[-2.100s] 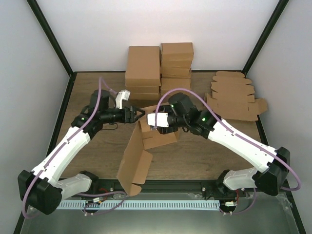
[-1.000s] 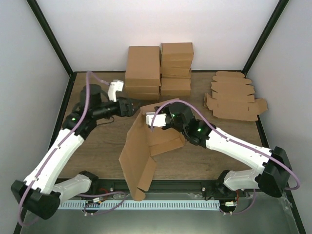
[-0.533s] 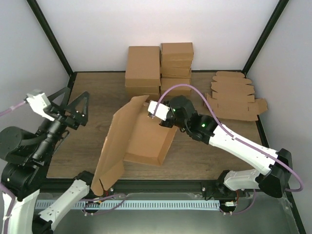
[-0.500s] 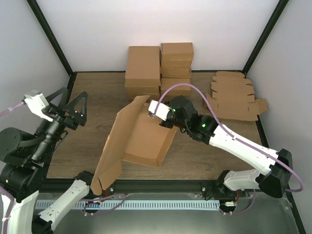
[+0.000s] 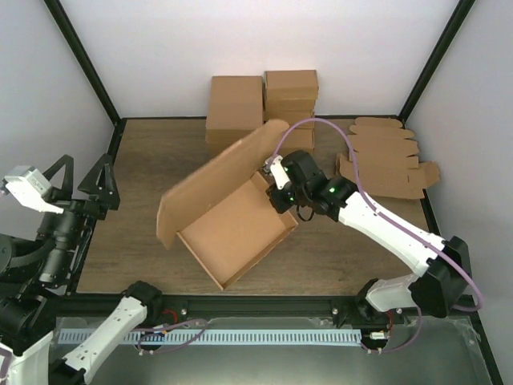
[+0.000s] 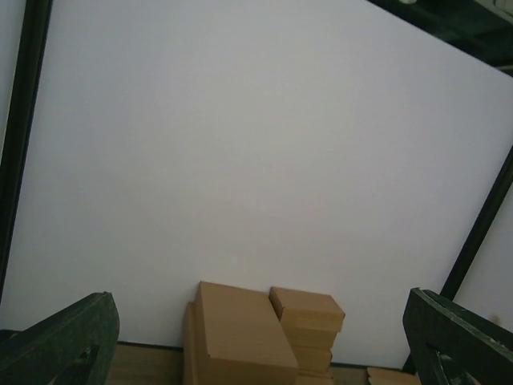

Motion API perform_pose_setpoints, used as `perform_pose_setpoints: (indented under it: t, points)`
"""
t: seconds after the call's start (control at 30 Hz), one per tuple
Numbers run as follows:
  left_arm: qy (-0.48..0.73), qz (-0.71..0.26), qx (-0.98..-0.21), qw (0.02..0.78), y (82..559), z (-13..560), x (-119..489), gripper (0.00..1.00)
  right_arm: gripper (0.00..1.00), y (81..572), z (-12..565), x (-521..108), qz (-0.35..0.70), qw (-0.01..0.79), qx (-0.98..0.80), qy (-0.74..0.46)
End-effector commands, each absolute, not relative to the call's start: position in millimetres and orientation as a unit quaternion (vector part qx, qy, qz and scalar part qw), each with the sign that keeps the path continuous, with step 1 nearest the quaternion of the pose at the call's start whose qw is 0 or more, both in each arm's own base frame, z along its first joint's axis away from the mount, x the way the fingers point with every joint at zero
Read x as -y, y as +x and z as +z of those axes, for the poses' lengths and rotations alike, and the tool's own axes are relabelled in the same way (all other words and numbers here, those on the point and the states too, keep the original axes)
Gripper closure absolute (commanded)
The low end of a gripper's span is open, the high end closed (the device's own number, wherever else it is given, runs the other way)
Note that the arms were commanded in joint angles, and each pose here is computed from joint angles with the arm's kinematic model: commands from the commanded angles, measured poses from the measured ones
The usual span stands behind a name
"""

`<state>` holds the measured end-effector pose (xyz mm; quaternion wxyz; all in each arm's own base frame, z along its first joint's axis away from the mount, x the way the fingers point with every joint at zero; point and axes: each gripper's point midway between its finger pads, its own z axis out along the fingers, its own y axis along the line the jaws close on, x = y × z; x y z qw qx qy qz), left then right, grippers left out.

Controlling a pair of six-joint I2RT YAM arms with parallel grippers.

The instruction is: Fold the paper box

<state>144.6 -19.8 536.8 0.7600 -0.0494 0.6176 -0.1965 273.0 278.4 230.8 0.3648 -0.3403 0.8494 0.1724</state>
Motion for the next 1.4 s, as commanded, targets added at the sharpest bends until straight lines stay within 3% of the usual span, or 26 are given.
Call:
perform_pose_setpoints:
  t: [0.0,0.27,0.6,0.97,1.37]
  points:
    - [-0.025,-0.187,-0.656,0.731,170,520,37,0.00,0.99,250,199,-282,0.256,0.246,-0.892,-0.280]
    - [-0.026,-0.172,-0.747,0.641,221,464,63,0.00,0.99,255,134,-260,0.230,0.176,-0.928,-0.233]
    - [-0.017,-0.158,-0.800,0.579,251,425,81,0.00,0.99,246,87,-259,0.229,0.130,-0.938,-0.226]
    - [0.055,-0.149,-0.876,0.455,281,321,120,0.00,0.99,258,63,-242,0.164,0.138,-0.954,-0.210]
    - [0.043,-0.208,-0.899,0.384,269,251,139,0.02,0.80,248,45,-234,0.063,0.152,-0.959,-0.231]
